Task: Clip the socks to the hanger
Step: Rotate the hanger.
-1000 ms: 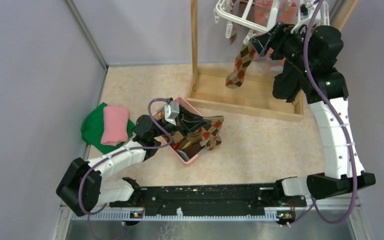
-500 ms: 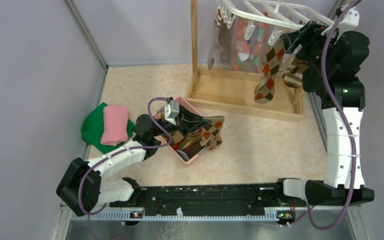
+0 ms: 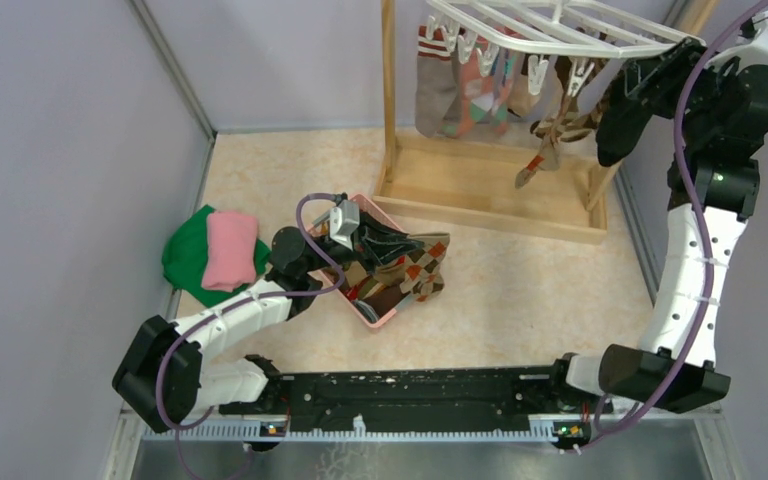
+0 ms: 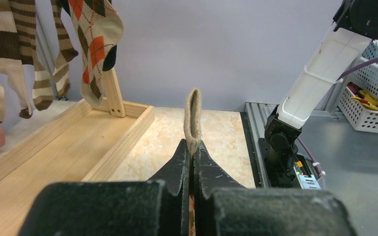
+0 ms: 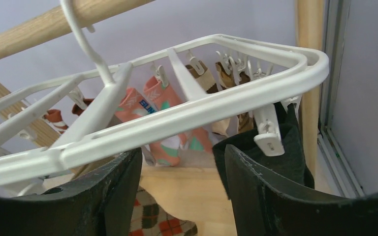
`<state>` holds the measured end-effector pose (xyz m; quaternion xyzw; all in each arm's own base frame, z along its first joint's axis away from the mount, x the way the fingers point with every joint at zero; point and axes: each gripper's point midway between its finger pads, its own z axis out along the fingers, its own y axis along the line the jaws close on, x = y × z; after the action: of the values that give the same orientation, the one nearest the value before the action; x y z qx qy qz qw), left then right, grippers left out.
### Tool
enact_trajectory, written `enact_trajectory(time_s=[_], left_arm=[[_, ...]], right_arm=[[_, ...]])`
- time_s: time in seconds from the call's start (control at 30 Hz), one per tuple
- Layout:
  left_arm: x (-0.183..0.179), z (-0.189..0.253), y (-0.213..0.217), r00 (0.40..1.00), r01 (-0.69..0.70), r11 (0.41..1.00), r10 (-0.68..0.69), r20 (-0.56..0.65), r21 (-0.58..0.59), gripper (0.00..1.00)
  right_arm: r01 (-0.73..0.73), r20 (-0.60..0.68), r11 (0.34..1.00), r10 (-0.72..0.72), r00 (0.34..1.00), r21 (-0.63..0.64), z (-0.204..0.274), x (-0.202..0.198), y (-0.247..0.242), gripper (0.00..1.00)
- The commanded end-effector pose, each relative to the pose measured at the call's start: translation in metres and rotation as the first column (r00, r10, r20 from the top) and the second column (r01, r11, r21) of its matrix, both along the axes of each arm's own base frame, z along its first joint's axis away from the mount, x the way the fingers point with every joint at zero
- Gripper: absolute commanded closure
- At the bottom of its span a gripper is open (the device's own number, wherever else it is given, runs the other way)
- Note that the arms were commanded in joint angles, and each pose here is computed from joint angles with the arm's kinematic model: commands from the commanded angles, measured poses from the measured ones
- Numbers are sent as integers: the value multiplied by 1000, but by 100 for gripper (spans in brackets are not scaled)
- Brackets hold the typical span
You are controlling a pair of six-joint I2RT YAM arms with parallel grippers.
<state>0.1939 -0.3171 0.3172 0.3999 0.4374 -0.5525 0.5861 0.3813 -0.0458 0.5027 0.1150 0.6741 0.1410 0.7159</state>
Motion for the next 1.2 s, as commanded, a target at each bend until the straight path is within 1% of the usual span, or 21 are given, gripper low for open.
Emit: enact_trajectory(time_s=[0.0,0.27,0.47,0.63,0.7,0.83,0.93,0.97,1.03,1.1,1.13,1.17], left_arm=[[-4,24,1,997,14,999,-11,71,-40,100],[-2,24,-1,997,19,999,-16,71,-36,100],[-1,22,-1,998,18,999,-16,67,-32,100],[-2,22,0,997,14,999,-11,73,-30,100],[-2,21,0,997,9,1000,-7,75,-29,100],[-3,19,2,997,2,1000,0,80,-24,100],[-3,19,2,996,2,1000,0,87,-17,100],[-3,19,3,996,-1,1000,2,88,-16,100],[-4,19,3,996,0,1000,2,93,-14,100],[-5,19,4,995,-4,1000,6,96,-14,100],[-5,20,5,995,-7,1000,8,100,-15,100],[-5,19,5,995,-10,1000,11,101,-12,100]], right_arm=[[-21,61,1000,21,998,-6,14,13,-15,39],[-44,45,999,44,998,-4,8,36,-30,44],[-65,64,998,65,996,7,15,38,-32,45],[-220,63,975,223,973,-42,20,17,-1,40],[-239,50,968,243,969,-74,21,0,8,37],[-241,10,961,245,970,-136,7,-30,12,30],[-310,-31,937,309,951,-159,-4,-52,18,29],[-347,-39,921,346,937,-176,-8,-59,19,29],[-494,-37,835,501,865,-243,-11,-80,35,28],[-650,-37,693,675,737,-311,-13,-104,57,28],[-678,-39,651,711,702,-342,-11,-111,63,27],[-676,-38,628,721,692,-386,-7,-115,66,26]])
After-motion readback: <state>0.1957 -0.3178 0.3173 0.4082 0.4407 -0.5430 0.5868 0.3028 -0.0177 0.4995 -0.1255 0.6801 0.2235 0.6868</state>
